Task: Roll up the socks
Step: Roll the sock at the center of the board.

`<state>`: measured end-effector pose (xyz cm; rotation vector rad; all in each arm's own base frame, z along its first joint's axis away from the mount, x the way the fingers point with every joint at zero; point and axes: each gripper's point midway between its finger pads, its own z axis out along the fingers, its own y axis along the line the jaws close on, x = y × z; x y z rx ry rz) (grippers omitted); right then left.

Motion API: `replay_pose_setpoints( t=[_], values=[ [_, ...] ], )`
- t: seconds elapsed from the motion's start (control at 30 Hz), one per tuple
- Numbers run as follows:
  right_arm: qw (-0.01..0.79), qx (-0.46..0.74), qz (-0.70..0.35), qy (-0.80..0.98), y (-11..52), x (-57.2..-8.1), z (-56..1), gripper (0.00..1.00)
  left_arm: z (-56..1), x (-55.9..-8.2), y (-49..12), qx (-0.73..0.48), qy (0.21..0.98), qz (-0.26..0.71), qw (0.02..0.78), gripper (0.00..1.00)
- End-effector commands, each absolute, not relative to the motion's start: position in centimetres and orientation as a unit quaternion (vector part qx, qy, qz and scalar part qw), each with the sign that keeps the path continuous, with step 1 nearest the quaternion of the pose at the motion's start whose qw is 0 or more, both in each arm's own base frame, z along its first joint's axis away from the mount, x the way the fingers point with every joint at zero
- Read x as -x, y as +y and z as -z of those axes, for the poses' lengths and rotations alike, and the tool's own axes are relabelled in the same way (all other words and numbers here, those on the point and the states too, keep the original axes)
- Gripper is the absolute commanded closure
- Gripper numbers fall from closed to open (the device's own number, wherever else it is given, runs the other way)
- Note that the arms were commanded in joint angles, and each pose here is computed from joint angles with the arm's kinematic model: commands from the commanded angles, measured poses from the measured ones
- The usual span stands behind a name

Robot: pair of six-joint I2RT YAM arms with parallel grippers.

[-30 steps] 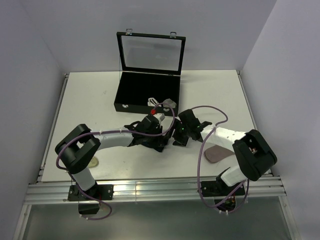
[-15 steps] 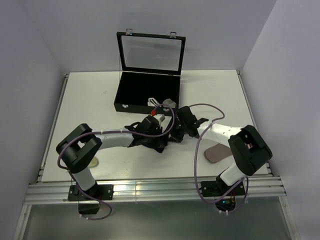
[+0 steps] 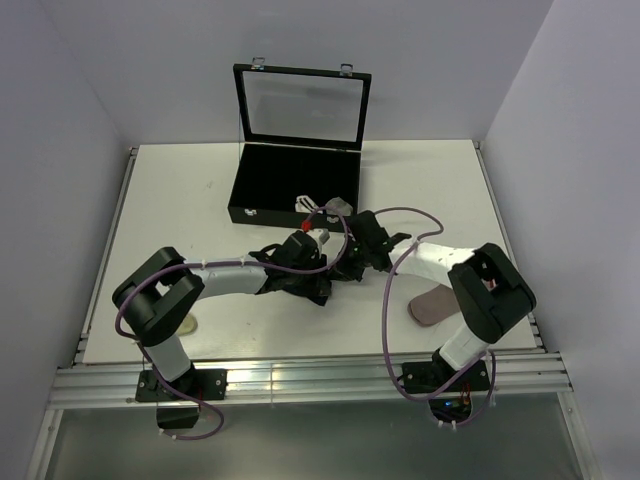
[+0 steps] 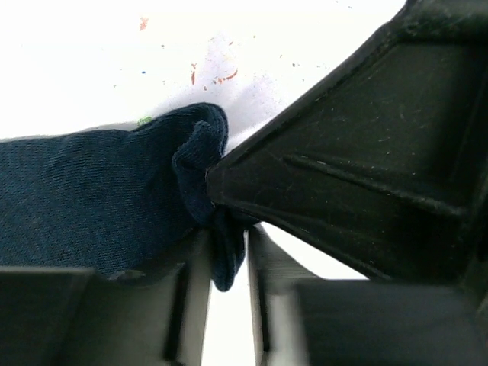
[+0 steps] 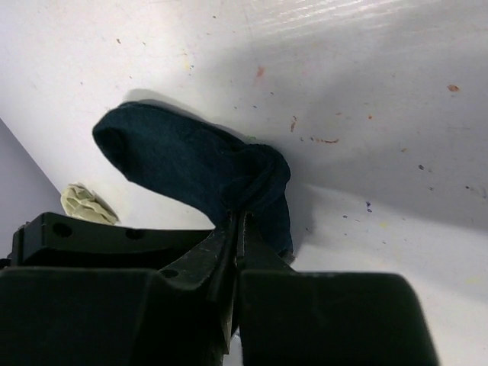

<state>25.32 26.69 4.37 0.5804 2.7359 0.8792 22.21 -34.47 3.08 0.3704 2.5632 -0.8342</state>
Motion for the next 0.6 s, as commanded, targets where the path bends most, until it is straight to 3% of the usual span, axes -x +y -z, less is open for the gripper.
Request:
replay_pose_setpoints(
  t=[0.0,0.3,0.57],
  values=[
    [0.108,-0.189,-0.3,0.929,27.49,-25.92,-5.28,0.98,-3.39,-22.75,-34.53,-0.141,0.917,0.298,0.223,0.69],
    [0.095,-0.195,-0.276,0.936,27.24,-25.96,-4.64,1.0,-3.77,-23.28,-34.03,-0.138,0.921,0.276,0.238,0.61],
    [0.082,-0.205,-0.272,0.937,27.61,-26.19,-5.24,1.0,-3.19,-23.27,-34.48,-0.152,0.928,0.22,0.258,0.6]
  ],
)
